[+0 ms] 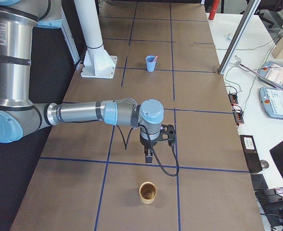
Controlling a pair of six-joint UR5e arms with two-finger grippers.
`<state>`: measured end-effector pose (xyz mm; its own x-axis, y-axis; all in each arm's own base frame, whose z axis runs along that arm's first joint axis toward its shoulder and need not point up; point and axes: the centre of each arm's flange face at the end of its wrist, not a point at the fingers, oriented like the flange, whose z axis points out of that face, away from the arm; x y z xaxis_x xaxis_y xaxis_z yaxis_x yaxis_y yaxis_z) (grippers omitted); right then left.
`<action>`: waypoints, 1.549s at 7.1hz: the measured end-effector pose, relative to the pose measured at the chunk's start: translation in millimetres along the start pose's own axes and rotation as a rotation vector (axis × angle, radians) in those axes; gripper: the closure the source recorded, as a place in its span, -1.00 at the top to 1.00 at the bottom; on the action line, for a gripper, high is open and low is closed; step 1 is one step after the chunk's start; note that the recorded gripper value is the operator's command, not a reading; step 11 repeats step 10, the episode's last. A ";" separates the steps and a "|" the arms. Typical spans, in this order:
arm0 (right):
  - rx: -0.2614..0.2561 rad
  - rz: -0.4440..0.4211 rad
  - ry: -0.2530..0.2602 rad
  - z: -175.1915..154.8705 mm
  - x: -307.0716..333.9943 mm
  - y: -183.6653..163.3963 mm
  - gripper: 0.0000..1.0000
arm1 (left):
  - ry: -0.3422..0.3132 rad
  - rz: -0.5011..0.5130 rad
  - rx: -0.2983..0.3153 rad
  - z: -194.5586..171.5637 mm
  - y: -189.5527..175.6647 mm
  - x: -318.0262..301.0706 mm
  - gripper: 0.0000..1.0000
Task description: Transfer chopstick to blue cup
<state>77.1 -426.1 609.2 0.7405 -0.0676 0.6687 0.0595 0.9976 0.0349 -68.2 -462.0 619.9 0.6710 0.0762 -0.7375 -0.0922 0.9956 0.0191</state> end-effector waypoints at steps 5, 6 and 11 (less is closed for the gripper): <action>0.000 -0.005 -0.004 2.5 -0.8 -0.8 1.00 | -0.034 0.005 -0.002 -1.2 -2.7 -2.5 1.00; 0.004 -0.012 -0.004 1.1 -2.6 -1.1 1.00 | -0.035 0.008 0.000 -2.3 -4.0 -1.5 1.00; 0.008 -0.015 -0.002 -1.1 -4.9 -1.4 1.00 | -0.037 0.017 0.008 -5.8 -1.5 2.7 1.00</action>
